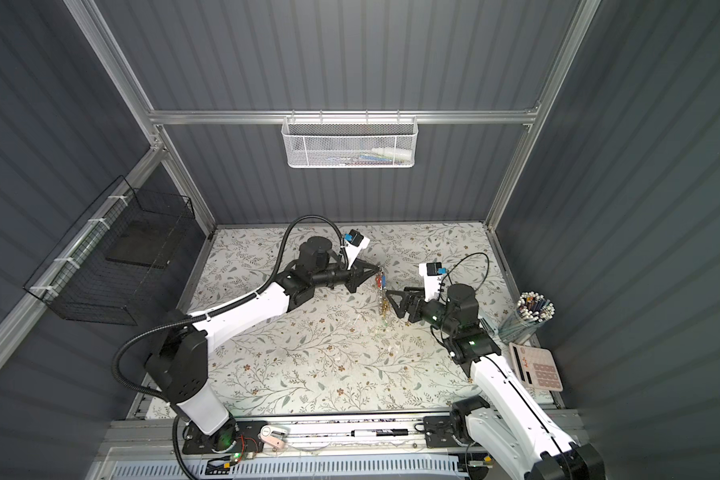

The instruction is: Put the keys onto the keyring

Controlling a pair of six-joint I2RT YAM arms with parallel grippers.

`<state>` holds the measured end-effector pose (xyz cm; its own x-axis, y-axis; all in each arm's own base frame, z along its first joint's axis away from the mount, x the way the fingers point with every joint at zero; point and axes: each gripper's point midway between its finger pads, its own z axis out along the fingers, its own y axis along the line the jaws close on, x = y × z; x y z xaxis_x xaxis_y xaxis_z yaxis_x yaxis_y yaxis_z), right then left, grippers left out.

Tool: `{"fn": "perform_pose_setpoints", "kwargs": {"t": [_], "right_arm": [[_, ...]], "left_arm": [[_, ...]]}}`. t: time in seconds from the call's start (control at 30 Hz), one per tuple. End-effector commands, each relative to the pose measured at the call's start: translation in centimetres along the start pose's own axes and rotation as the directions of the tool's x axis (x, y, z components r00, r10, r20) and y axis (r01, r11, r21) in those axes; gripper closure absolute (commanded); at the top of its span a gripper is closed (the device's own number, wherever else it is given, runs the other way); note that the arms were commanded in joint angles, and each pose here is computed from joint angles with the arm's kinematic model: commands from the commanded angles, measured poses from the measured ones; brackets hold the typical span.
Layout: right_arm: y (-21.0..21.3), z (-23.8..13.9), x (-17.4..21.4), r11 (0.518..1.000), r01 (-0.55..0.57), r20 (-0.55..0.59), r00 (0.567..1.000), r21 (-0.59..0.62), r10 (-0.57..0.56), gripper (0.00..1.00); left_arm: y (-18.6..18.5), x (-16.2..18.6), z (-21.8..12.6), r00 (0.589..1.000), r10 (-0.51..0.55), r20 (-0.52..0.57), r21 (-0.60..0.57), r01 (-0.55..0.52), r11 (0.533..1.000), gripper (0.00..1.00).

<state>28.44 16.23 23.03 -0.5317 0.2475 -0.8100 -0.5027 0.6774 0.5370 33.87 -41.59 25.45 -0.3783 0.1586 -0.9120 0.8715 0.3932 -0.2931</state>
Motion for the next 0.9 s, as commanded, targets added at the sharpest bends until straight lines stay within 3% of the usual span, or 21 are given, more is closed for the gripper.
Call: {"fn": "perform_pose_setpoints", "kwargs": {"t": [0.0, 0.23, 0.5, 0.67, 0.87], "right_arm": [[-0.2, -0.3, -0.2, 1.000, 0.002, 0.004, 1.000, 0.016, -0.002, 0.08], [-0.4, -0.1, 0.3, 1.000, -0.004, -0.007, 1.000, 0.012, 0.005, 0.01], [-0.3, 0.3, 0.3, 1.000, -0.014, -0.010, 1.000, -0.009, 0.014, 0.01], [-0.7, 0.3, 0.2, 1.000, -0.016, 0.005, 1.000, 0.011, 0.016, 0.01], [-1.3, -0.3, -1.2, 0.998, -0.006, 0.062, 0.998, 0.065, 0.002, 0.01]], "left_arm": [[1.6, -2.9, 0.9, 0.995, -0.033, 0.090, -0.032, 0.036, 0.999, 1.00], [8.7, 2.4, 1.0, 0.957, -0.279, 0.081, -0.065, 0.284, 0.957, 1.00], [12.8, 8.6, -3.4, 0.929, -0.367, 0.057, -0.222, 0.370, 0.902, 0.99], [14.6, 10.6, -6.5, 0.912, -0.401, 0.088, -0.297, 0.408, 0.863, 0.80], [16.8, 10.1, -11.6, 0.892, -0.401, 0.210, -0.410, 0.453, 0.792, 0.55]]}}
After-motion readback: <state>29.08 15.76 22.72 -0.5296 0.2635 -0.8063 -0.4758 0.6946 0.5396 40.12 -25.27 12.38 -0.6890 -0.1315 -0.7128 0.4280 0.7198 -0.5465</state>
